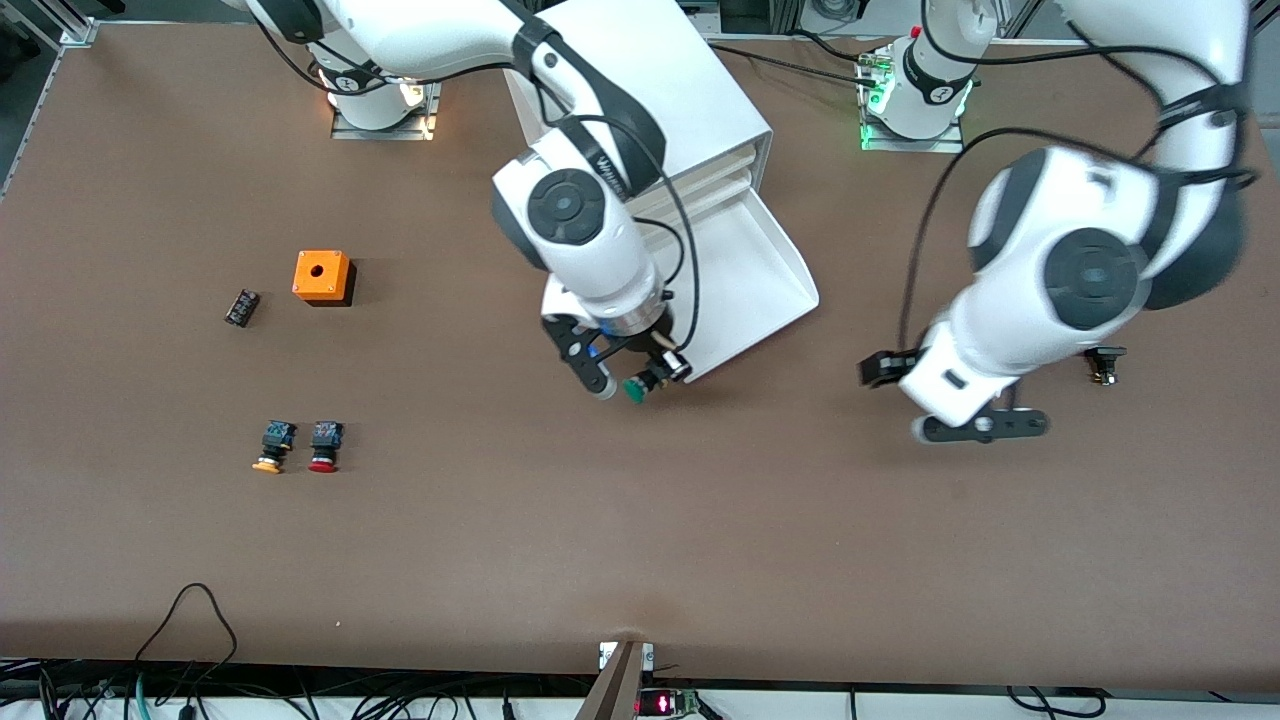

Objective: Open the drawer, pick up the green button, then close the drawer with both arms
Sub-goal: 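Lift the button out with the right gripper while the left gripper closes the drawer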

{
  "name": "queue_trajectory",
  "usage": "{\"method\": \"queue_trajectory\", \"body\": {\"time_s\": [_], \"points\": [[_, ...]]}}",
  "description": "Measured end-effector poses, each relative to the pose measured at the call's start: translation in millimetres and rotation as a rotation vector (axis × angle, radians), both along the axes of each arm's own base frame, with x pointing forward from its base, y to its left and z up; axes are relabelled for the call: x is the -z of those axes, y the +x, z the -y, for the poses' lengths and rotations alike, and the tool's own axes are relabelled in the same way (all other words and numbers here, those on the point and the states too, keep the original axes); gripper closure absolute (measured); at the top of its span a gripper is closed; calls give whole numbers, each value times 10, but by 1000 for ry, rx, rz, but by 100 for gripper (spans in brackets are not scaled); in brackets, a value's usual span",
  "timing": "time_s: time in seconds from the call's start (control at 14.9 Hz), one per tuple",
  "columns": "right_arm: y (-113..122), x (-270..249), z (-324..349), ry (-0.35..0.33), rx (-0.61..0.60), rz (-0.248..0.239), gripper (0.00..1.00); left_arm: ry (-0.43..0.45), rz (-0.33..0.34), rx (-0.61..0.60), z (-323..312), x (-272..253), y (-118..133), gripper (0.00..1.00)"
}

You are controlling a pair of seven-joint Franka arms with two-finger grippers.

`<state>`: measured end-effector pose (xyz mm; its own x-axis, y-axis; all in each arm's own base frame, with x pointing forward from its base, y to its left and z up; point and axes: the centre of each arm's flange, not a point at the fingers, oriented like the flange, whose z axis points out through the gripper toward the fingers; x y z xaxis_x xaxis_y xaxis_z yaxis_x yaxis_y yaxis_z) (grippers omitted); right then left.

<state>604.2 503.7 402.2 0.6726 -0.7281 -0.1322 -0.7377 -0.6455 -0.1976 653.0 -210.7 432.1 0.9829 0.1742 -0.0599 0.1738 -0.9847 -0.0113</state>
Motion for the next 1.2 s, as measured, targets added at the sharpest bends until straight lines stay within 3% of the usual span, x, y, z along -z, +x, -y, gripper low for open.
{"method": "queue_trajectory", "body": {"time_s": [0.33, 0.67, 0.94, 1.2], "points": [[403, -52, 780, -76, -289, -10, 57, -22, 39, -242, 348, 710, -206, 0], [740, -270, 1652, -149, -532, 5, 57, -35, 42, -376, 618, 1399, -617, 0], [875, -304, 2139, -212, -674, -14, 57, 4, 48, -403, 979, 1659, -977, 0], [1009, -307, 2592, -234, -783, -13, 57, 30, 84, -379, 970, 1816, -1074, 0]]}}
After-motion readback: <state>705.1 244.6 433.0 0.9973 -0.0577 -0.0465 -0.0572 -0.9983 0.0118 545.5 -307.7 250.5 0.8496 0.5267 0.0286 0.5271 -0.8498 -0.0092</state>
